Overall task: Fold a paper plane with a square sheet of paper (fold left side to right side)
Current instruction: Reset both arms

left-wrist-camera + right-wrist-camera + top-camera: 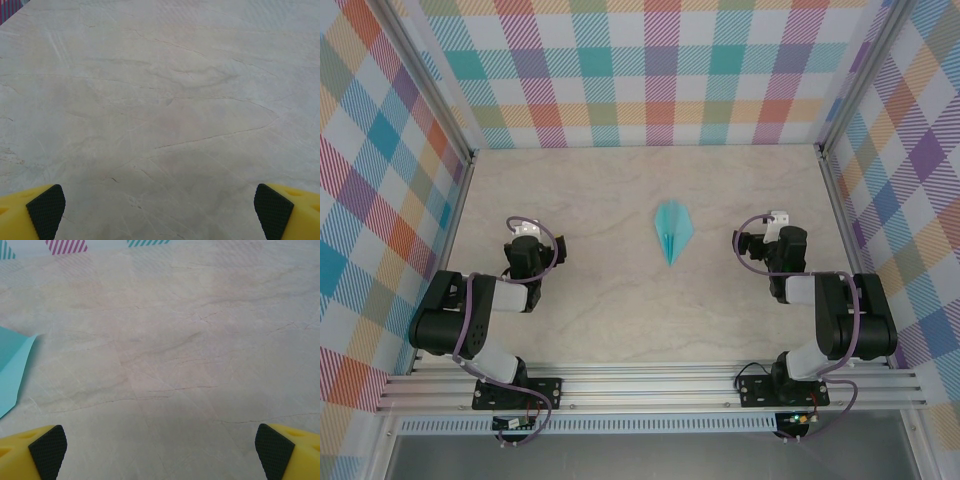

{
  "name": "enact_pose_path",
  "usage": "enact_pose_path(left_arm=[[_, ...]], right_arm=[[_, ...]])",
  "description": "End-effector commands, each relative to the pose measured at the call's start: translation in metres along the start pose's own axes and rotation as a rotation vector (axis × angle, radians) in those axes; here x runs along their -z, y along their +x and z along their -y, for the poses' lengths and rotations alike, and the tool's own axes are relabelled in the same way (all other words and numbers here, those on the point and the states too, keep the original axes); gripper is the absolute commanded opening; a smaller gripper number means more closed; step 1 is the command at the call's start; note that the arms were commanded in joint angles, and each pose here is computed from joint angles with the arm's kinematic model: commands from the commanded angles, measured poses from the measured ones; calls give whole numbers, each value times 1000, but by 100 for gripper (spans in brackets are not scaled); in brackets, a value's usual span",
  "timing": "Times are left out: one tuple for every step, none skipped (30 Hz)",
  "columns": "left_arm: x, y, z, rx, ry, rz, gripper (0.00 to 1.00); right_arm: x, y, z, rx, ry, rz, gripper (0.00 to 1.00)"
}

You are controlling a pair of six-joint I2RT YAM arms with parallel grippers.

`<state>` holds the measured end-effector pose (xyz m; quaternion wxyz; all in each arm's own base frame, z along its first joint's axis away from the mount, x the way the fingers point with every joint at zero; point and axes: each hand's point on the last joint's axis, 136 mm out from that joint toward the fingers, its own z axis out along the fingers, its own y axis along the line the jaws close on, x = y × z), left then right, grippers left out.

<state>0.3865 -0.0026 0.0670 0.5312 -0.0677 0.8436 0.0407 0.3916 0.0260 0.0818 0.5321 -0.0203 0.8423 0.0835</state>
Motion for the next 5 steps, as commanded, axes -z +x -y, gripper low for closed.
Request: enact_pose_path(left_arm=[[-2,-17,-2,16,3,51,100],[-1,-17,-3,17,1,52,100],[-1,-17,-3,16,1,52,100],[-1,-17,-2,16,3,51,100],[-1,-17,-3,16,2,51,100]], right_arm=[[0,-10,-2,12,-19,39,100],[-1,-10,-2,13,-20,40,100],[-1,-10,-2,13,-21,40,100],[0,-10,-2,12,-21,41,100],[0,-10,-2,13,-20,41,99]])
